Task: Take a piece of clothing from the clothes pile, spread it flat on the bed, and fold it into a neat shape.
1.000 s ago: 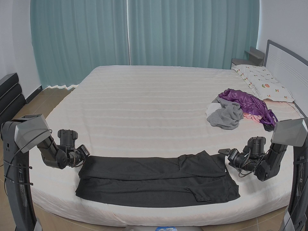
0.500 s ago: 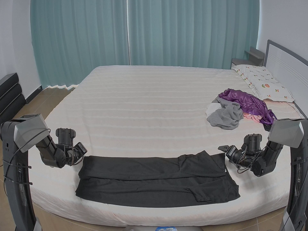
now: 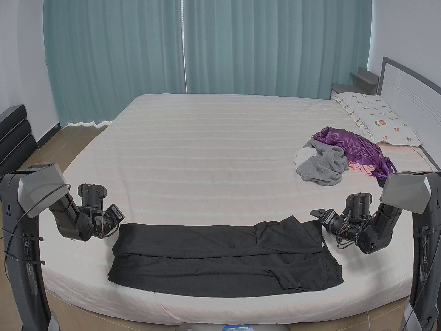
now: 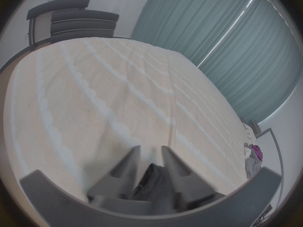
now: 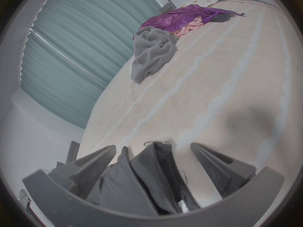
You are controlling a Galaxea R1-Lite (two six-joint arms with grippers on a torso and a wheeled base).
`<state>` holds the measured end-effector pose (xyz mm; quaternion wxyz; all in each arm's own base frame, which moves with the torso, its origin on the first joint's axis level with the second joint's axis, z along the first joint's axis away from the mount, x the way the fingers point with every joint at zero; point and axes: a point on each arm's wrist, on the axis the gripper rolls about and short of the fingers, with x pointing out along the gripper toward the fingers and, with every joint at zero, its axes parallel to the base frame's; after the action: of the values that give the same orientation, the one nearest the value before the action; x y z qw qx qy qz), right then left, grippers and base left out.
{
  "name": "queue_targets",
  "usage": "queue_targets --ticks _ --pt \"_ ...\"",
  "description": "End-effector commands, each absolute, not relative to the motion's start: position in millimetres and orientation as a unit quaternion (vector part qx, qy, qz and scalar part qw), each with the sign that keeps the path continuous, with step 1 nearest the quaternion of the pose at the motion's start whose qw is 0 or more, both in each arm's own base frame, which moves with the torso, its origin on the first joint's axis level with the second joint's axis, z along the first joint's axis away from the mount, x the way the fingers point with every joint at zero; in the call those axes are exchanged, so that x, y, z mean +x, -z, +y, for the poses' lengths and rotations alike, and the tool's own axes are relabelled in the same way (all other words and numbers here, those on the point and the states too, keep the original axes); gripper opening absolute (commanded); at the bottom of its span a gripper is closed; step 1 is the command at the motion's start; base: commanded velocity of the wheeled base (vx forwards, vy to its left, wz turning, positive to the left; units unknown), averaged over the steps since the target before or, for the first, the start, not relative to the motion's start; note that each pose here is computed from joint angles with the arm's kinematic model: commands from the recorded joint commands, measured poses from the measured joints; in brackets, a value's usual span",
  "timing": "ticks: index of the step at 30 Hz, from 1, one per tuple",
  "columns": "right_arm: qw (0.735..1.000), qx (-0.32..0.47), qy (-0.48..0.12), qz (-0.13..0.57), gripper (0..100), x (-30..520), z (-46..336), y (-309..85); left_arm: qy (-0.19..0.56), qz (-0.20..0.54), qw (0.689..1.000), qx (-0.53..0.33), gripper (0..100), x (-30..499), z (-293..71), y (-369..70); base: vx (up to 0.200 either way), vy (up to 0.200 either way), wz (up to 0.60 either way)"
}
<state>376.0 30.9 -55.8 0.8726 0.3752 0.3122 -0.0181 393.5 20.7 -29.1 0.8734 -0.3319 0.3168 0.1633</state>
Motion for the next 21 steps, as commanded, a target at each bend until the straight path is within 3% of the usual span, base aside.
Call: queue_targets --ticks 1,10,11,21 --pt "0.872 0.376 0.018 0.313 100 376 31 57 -0.142 0.323 0.872 -0.339 100 393 18 27 0.000 0.000 0.00" --pt "0.872 0.375 0.018 0.314 100 376 31 57 -0.082 0.354 0.872 -0.327 100 389 8 31 0.000 0.000 0.00" --pt "0.872 0.375 0.018 0.314 100 376 31 57 -0.082 0.354 0.872 -0.327 0 389 8 31 0.000 0.000 0.00" --pt "0.872 0.375 0.019 0.314 100 375 31 57 -0.091 0.355 0.883 -0.294 0 386 11 35 0.000 0.000 0.00"
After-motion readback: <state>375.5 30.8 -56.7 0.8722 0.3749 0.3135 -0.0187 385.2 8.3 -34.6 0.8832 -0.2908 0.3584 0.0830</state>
